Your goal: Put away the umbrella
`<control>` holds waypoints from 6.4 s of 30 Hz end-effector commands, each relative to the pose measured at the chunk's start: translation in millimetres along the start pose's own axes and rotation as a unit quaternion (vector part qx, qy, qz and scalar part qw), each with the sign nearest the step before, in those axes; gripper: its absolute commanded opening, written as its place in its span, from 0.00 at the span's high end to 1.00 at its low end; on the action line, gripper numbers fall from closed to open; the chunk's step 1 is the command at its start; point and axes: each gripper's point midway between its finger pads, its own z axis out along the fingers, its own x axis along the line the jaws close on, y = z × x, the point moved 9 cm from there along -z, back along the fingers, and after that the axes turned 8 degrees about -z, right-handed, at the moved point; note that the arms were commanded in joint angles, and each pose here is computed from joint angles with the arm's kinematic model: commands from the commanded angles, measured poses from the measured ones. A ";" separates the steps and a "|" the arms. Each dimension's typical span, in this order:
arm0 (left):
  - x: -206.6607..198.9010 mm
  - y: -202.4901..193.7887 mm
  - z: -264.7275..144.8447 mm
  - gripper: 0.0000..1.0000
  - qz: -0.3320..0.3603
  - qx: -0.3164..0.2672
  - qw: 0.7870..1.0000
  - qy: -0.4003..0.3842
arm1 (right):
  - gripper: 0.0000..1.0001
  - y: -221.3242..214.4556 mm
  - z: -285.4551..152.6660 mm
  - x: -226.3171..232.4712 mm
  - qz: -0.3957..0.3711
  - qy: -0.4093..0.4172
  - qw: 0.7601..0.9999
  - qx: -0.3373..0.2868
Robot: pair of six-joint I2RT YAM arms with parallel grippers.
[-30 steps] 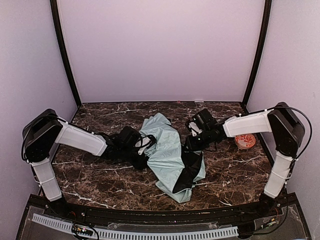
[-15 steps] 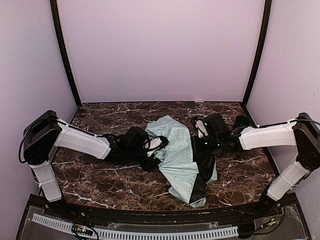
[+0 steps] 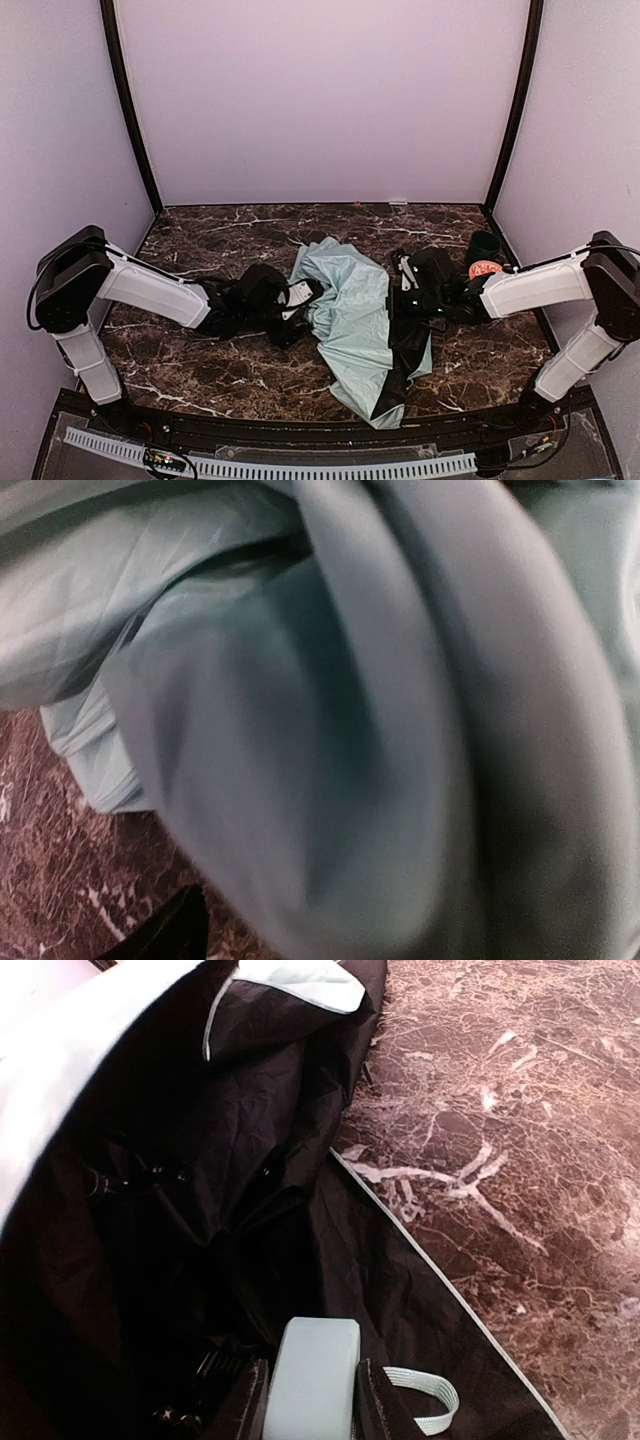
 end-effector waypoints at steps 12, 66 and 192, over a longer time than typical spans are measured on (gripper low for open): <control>3.8 25.4 -81.8 0.28 -0.024 -0.132 0.991 -0.020 | 0.95 123.6 -68.6 26.2 -0.027 0.085 0.979 -0.181; -42.1 79.0 -4.1 0.91 0.105 -0.416 0.899 -0.083 | 1.00 222.7 -158.9 73.9 -0.131 0.190 0.943 -0.239; -114.6 74.4 -86.1 0.46 0.238 -0.221 0.937 -0.125 | 0.40 -1.9 -79.0 43.0 -0.132 0.249 0.956 0.084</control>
